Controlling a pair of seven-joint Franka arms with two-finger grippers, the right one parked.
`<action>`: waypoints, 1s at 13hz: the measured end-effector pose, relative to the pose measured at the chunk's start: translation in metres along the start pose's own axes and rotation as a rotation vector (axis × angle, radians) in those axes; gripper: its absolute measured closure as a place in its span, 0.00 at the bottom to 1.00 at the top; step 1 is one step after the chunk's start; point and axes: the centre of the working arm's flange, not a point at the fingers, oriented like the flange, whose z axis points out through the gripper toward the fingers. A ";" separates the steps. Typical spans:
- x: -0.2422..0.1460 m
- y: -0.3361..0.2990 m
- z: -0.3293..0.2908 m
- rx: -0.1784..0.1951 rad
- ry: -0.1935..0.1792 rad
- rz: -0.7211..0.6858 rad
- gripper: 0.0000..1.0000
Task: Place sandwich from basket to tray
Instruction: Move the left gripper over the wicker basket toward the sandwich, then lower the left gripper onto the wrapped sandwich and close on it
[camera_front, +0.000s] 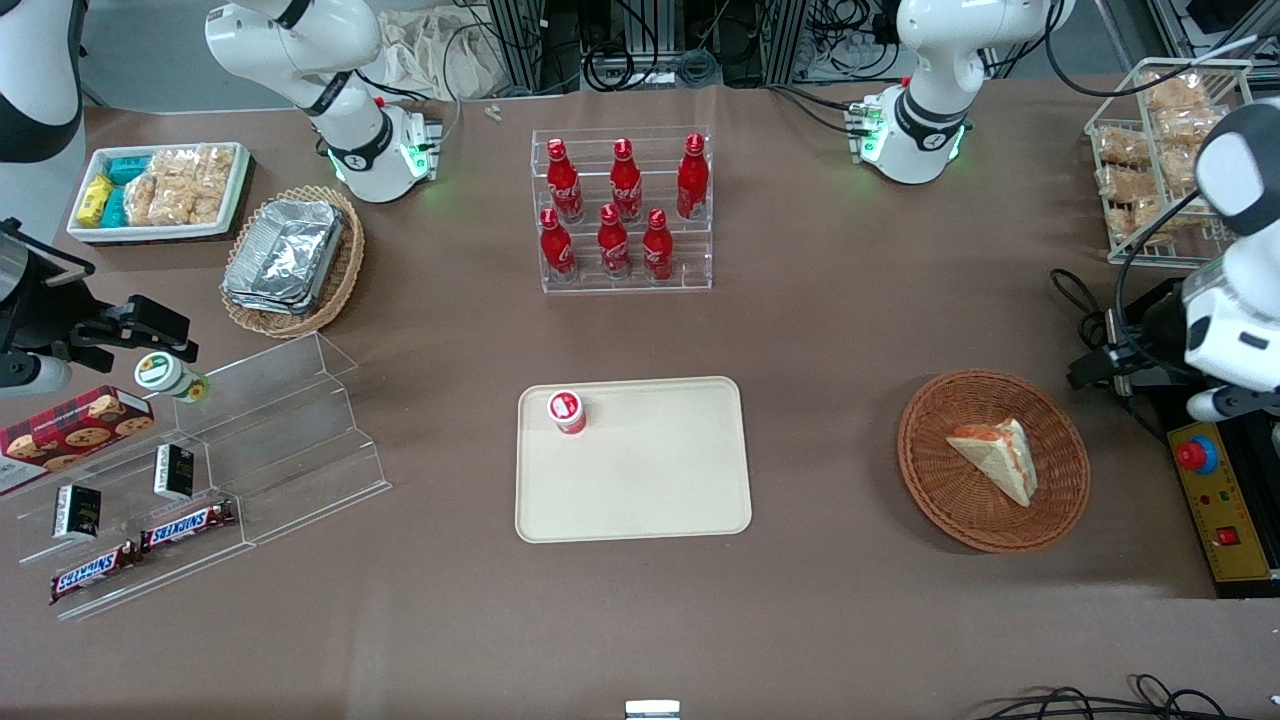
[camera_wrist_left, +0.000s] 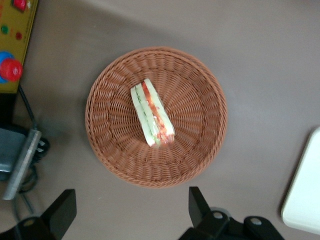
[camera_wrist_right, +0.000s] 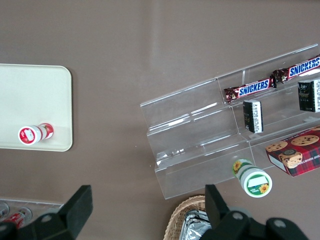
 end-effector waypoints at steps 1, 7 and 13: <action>-0.001 -0.001 0.018 -0.004 0.012 -0.078 0.00; -0.006 -0.001 0.122 -0.001 -0.010 -0.332 0.00; 0.000 0.010 0.151 0.002 -0.034 -0.446 0.00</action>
